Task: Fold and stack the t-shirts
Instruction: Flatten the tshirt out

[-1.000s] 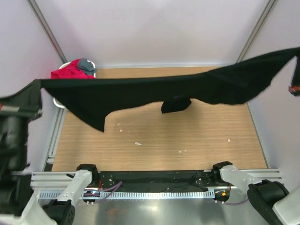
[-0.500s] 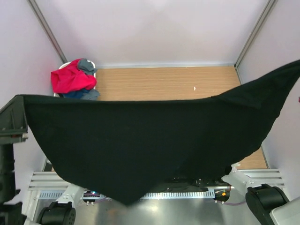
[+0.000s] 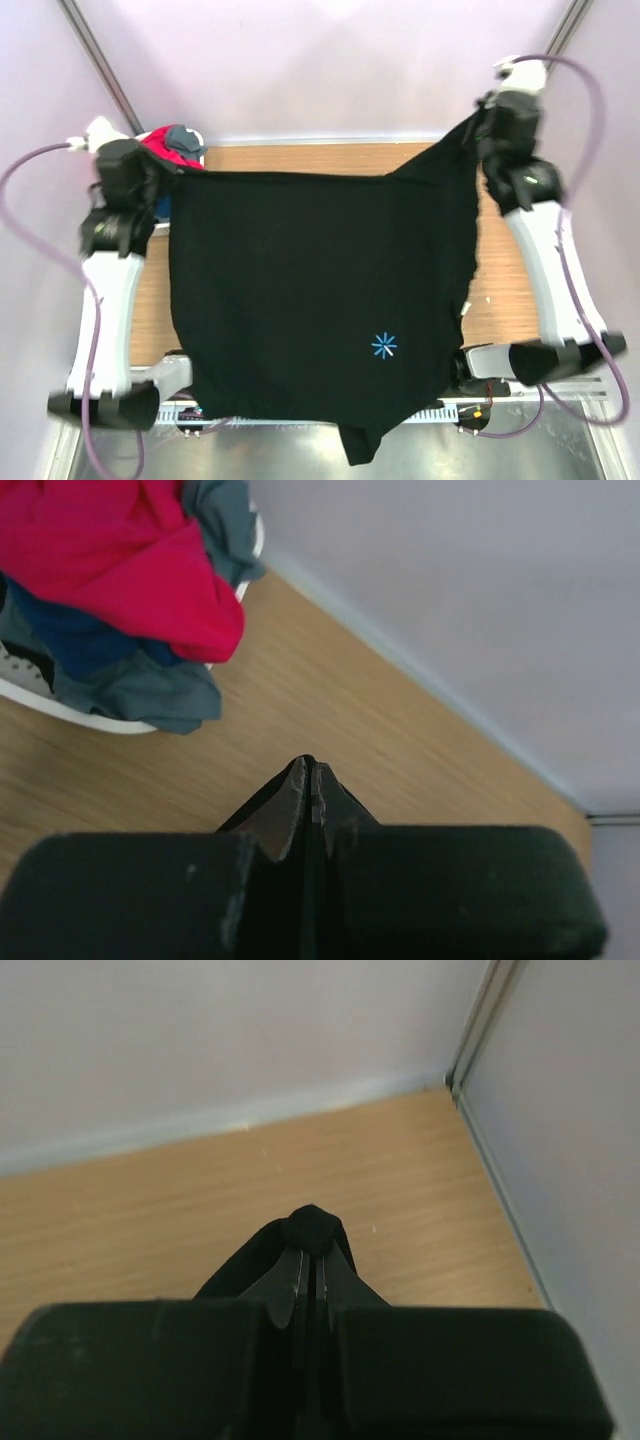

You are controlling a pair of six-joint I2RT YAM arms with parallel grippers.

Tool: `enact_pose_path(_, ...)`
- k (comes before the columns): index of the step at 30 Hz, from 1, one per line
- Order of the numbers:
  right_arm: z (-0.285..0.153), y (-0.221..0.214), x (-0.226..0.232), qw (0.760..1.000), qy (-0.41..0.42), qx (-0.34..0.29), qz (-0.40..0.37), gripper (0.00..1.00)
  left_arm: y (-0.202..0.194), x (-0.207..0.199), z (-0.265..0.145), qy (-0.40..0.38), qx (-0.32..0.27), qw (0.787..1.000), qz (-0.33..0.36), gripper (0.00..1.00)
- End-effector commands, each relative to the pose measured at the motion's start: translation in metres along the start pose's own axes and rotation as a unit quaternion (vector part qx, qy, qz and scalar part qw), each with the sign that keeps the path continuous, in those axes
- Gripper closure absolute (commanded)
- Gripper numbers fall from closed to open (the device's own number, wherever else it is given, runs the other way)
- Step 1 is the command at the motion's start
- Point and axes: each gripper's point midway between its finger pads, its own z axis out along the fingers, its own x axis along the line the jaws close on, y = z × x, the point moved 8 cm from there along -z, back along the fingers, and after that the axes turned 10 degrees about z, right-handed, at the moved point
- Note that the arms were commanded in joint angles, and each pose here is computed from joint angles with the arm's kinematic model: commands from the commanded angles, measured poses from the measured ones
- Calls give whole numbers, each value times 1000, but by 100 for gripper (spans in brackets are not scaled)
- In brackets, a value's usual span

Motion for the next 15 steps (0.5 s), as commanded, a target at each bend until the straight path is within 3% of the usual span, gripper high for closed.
enact_pose_path(1, 50, -41, 2, 999, -32, -4, 4, 99, -20, 5, 53, 26, -15, 1000, -6, 100)
enact_pose_path(6, 133, -123, 12, 996, -55, 65, -21, 99, -87, 20, 151, 73, 46, 996, 20, 100)
enact_pose_path(10, 213, -169, 31, 991, -66, 106, -38, 99, -113, 18, 211, 82, 82, 993, 36, 100)
enact_pose_path(14, 248, -140, 46, 994, -69, 76, -45, 99, -113, -2, 258, 48, 92, 994, 29, 100)
enact_pose_path(15, 251, -131, 49, 995, -59, 68, -42, 99, -93, -18, 261, 24, 70, 997, 21, 100)
